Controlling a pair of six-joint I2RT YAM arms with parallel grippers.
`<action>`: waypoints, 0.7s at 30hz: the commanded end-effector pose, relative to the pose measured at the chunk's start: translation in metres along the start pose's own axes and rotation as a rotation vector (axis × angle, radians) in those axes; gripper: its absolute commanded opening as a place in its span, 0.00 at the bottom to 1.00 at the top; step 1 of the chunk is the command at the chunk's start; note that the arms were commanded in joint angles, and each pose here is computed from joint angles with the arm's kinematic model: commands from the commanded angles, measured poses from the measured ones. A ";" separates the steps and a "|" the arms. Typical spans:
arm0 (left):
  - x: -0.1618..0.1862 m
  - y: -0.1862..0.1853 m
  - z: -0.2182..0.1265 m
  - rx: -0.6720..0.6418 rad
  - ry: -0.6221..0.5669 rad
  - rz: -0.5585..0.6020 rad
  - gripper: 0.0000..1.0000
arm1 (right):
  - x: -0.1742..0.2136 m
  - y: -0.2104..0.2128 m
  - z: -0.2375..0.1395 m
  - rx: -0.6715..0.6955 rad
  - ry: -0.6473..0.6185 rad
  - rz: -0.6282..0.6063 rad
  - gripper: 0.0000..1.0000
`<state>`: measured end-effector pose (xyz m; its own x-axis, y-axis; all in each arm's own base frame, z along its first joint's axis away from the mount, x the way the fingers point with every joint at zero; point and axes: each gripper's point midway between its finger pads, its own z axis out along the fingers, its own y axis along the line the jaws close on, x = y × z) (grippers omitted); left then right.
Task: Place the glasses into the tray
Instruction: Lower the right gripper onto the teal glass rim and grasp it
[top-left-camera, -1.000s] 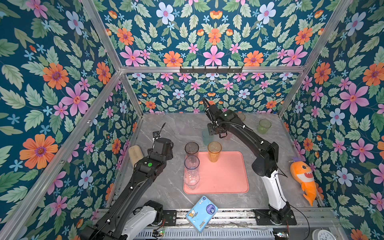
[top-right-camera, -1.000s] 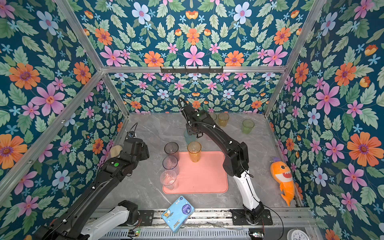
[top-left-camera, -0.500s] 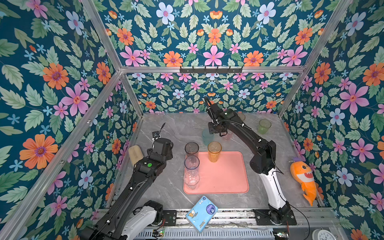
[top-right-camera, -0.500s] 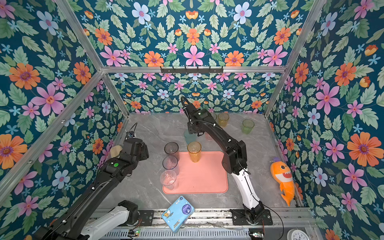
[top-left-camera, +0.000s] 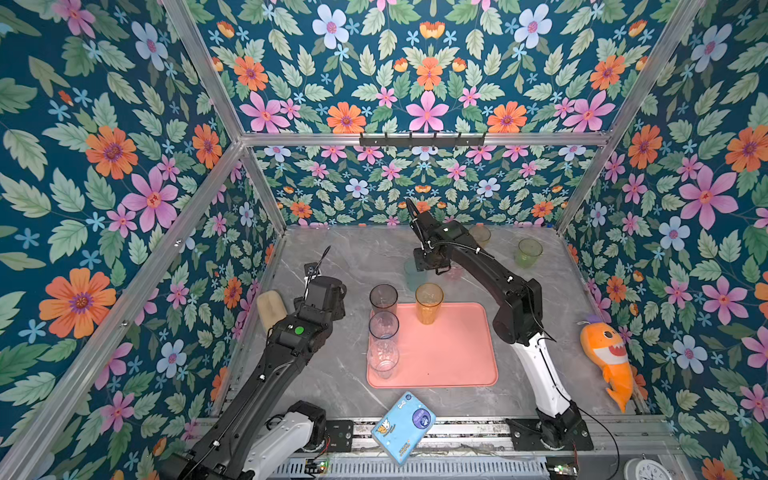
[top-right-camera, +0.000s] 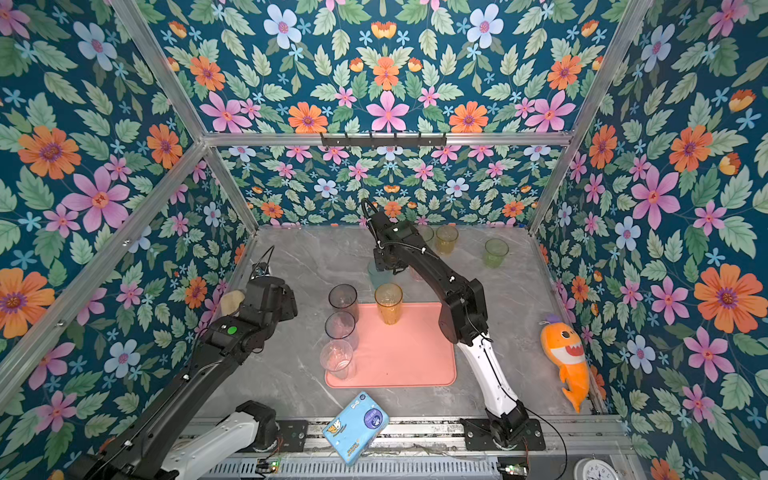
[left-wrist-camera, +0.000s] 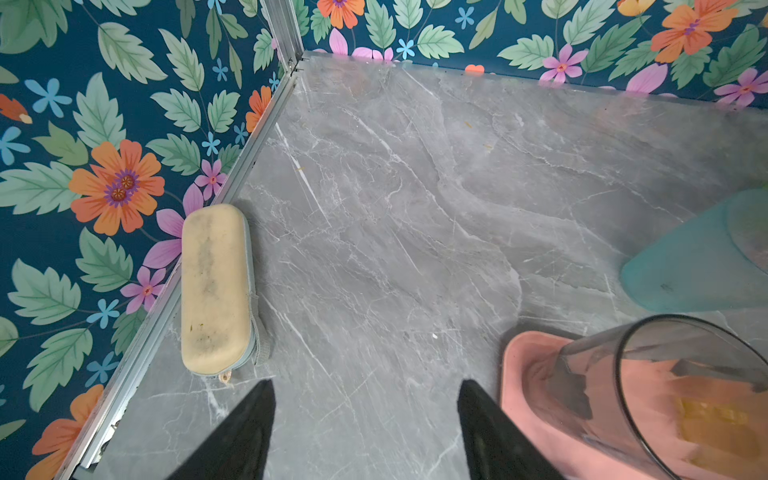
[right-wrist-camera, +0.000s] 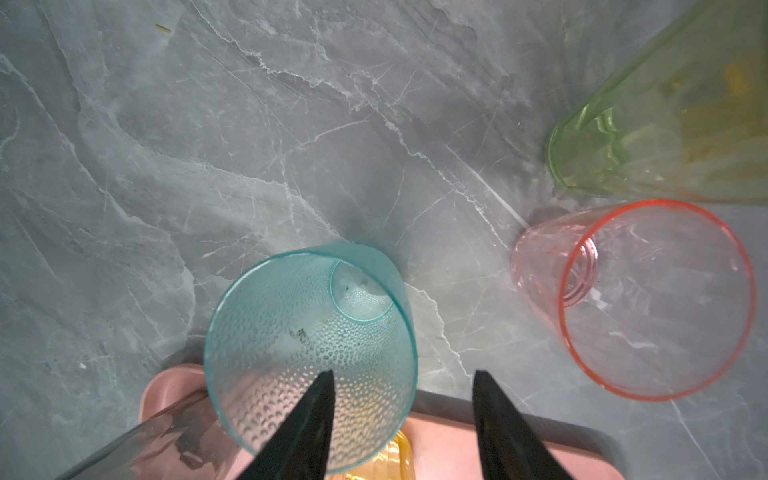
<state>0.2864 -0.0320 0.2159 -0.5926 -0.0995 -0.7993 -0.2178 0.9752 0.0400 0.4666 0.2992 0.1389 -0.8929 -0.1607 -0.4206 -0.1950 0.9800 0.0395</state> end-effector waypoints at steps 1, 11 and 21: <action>-0.002 0.003 -0.001 -0.014 -0.010 0.011 0.72 | 0.000 0.001 0.003 -0.006 0.008 -0.004 0.52; 0.000 0.001 0.002 -0.011 0.003 0.018 0.72 | 0.002 0.004 0.013 -0.014 0.019 -0.016 0.36; 0.001 -0.001 0.004 -0.008 0.007 0.018 0.72 | 0.001 0.007 0.022 -0.022 0.027 -0.019 0.29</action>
<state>0.2879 -0.0327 0.2116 -0.6052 -0.0935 -0.7906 -0.2163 0.9750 0.0502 0.4737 0.3081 0.1224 -0.8987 -0.1651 -0.4064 -0.2063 0.9767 0.0595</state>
